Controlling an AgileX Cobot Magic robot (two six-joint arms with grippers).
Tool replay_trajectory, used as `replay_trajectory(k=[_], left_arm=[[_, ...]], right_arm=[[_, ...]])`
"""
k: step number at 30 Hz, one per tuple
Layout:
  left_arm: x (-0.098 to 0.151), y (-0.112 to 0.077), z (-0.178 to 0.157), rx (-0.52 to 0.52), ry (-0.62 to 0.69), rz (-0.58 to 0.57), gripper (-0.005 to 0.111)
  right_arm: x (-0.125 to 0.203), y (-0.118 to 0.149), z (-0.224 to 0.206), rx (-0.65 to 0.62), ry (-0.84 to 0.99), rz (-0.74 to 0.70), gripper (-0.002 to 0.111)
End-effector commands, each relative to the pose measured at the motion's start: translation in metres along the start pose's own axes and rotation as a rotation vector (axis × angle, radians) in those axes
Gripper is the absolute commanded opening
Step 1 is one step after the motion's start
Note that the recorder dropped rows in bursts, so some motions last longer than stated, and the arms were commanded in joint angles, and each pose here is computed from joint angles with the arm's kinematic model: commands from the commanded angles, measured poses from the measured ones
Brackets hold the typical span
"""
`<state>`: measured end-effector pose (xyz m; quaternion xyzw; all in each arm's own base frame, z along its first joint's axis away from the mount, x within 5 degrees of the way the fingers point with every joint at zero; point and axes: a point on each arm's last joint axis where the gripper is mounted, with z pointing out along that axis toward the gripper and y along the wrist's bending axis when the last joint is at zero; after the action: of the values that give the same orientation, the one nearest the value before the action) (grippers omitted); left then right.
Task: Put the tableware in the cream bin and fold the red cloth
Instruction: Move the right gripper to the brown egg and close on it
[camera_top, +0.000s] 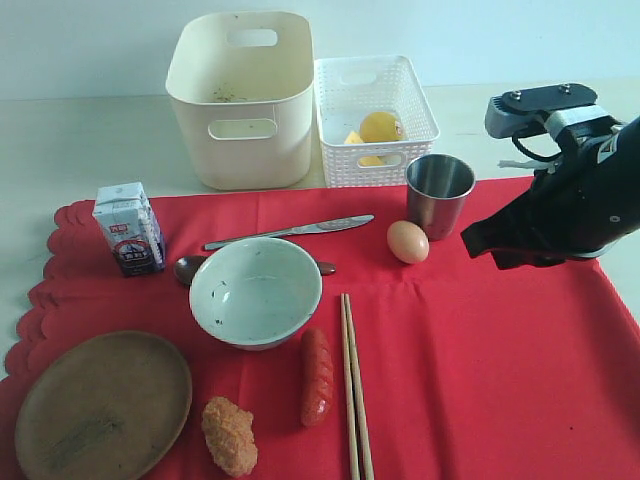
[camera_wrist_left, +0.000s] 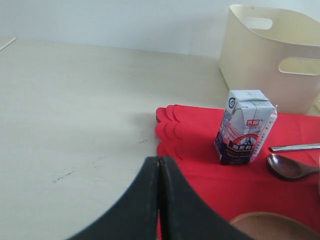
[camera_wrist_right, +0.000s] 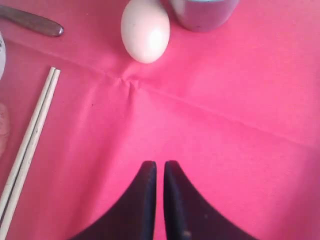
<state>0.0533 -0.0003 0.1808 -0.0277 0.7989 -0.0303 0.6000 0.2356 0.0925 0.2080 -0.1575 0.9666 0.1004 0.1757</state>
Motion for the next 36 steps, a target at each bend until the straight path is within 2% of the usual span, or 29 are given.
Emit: replay_trajectory(k=[1, 13, 26, 36], left_arm=[[0.000, 0.000, 0.000, 0.000, -0.015, 0.001, 0.000], [0.000, 0.000, 0.000, 0.000, -0.015, 0.001, 0.000], [0.000, 0.000, 0.000, 0.000, -0.015, 0.001, 0.000], [0.000, 0.000, 0.000, 0.000, -0.015, 0.001, 0.000]], right_arm=[[0.000, 0.000, 0.001, 0.004, -0.004, -0.016, 0.007], [0.000, 0.000, 0.002, 0.005, -0.011, -0.022, 0.007], [-0.001, -0.005, 0.028, 0.014, 0.050, -0.010, 0.007], [-0.001, -0.004, 0.031, 0.006, 0.057, 0.007, 0.007]])
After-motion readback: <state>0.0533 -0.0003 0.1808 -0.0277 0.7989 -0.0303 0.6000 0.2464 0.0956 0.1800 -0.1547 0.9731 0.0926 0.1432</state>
